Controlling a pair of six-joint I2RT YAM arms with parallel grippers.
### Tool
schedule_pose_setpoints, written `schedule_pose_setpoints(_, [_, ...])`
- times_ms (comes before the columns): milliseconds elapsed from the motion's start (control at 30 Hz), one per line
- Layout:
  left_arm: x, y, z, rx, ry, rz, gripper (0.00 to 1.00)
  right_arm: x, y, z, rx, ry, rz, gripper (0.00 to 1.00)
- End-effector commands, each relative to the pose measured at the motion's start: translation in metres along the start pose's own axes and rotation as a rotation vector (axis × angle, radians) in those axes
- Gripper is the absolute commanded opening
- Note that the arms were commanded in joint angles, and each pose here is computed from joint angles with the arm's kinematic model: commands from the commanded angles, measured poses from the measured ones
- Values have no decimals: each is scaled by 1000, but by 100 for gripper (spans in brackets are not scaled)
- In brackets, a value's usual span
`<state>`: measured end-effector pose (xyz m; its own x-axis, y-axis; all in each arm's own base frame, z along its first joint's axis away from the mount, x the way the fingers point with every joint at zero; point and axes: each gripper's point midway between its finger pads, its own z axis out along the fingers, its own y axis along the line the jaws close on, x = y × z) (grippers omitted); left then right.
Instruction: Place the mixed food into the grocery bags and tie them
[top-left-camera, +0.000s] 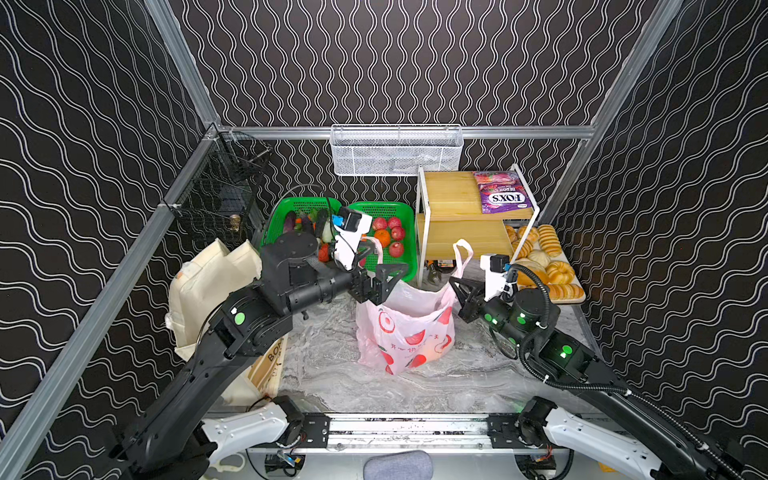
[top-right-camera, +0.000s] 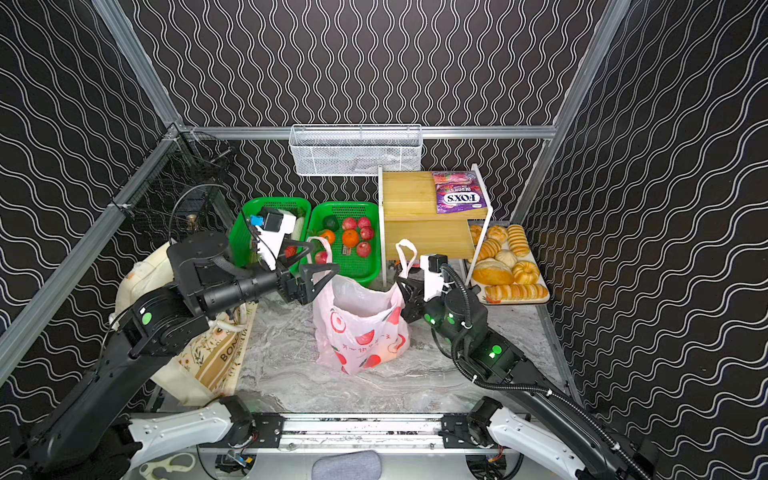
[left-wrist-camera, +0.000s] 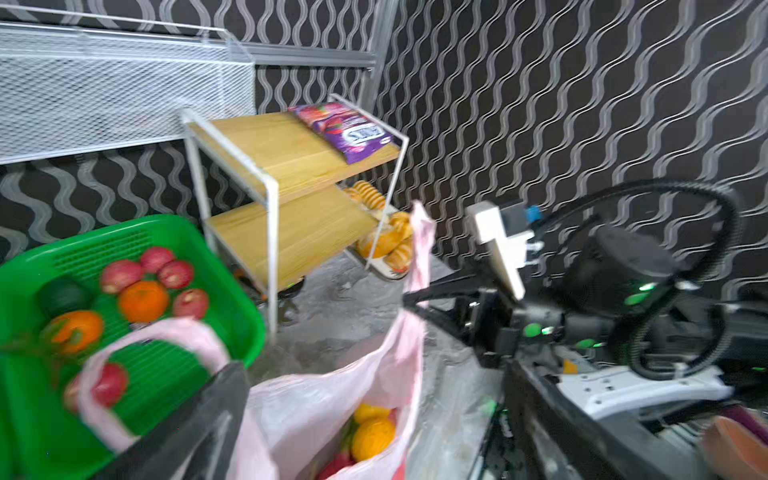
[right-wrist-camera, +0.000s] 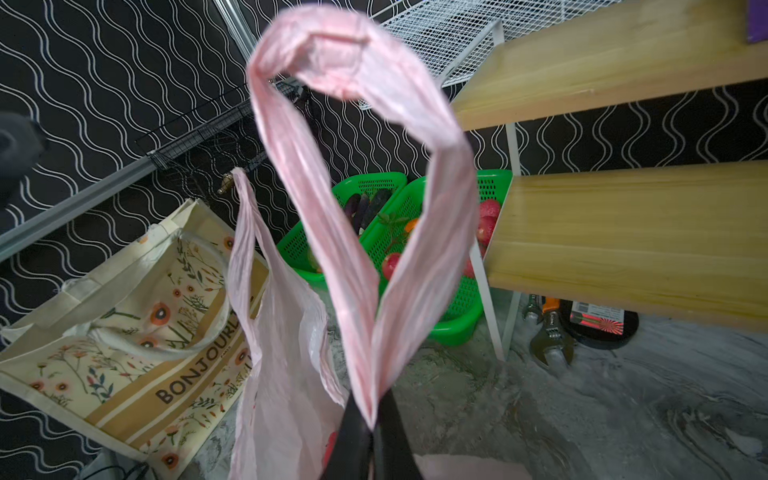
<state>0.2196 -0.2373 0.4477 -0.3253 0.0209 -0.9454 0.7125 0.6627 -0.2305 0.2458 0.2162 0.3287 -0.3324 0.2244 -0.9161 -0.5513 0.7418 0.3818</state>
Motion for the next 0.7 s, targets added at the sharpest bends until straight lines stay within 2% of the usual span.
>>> schedule_pose_setpoints(0, [31, 41, -1, -201, 111, 112, 99, -1, 1, -4, -26, 8, 49, 0])
schedule_pose_setpoints(67, [52, 54, 3, -231, 176, 111, 99, -1, -2, -6, -13, 12, 45, 0])
schedule_pose_setpoints(167, [81, 67, 15, -191, 237, 63, 99, -1, -5, -8, -8, 16, 48, 0])
schedule_pose_setpoints(333, [108, 85, 25, -229, 212, 52, 99, 6, -10, -6, 11, 42, 72, 0])
schedule_pose_setpoints(533, [133, 79, 43, -129, 172, 147, 99, 11, -13, -4, 22, 65, 79, 0])
schedule_pose_setpoints(667, [149, 87, 58, -121, 160, 234, 99, 9, -8, -3, 3, 66, 81, 0])
